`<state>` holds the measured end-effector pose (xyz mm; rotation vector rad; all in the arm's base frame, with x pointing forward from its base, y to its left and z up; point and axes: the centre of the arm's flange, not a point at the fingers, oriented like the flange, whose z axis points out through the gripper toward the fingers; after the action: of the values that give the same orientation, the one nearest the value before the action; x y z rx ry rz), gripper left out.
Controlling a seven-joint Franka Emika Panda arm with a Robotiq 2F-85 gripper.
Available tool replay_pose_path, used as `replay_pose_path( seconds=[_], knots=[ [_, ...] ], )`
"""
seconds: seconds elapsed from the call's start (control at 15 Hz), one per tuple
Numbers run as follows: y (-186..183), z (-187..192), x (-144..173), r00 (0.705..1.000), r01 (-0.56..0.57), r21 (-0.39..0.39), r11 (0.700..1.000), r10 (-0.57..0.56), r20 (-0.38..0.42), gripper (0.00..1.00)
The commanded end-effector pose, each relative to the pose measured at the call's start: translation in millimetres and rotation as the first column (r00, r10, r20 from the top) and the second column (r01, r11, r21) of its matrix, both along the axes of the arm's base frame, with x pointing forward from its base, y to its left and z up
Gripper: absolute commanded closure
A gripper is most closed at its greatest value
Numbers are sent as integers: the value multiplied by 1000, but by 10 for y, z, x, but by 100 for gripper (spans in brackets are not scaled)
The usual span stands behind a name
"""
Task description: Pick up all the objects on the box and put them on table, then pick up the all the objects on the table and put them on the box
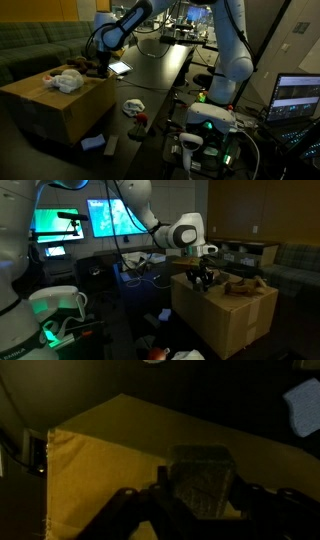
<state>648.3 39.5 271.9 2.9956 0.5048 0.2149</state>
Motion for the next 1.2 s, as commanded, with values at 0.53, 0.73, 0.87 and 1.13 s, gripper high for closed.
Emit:
replay_pose_path(
  seconds=[0.53, 0.73, 0.87, 1.13],
  knots=[
    [88, -346, -1322, 993, 12, -32, 999, -15, -115, 68],
    [290, -737, -1505, 990, 23, -35, 999, -28, -142, 68],
    [421, -996, -1587, 987, 41, -41, 998, -47, -154, 68],
    [592, -1494, -1563, 985, 71, -54, 996, -78, -156, 68]
  ],
)
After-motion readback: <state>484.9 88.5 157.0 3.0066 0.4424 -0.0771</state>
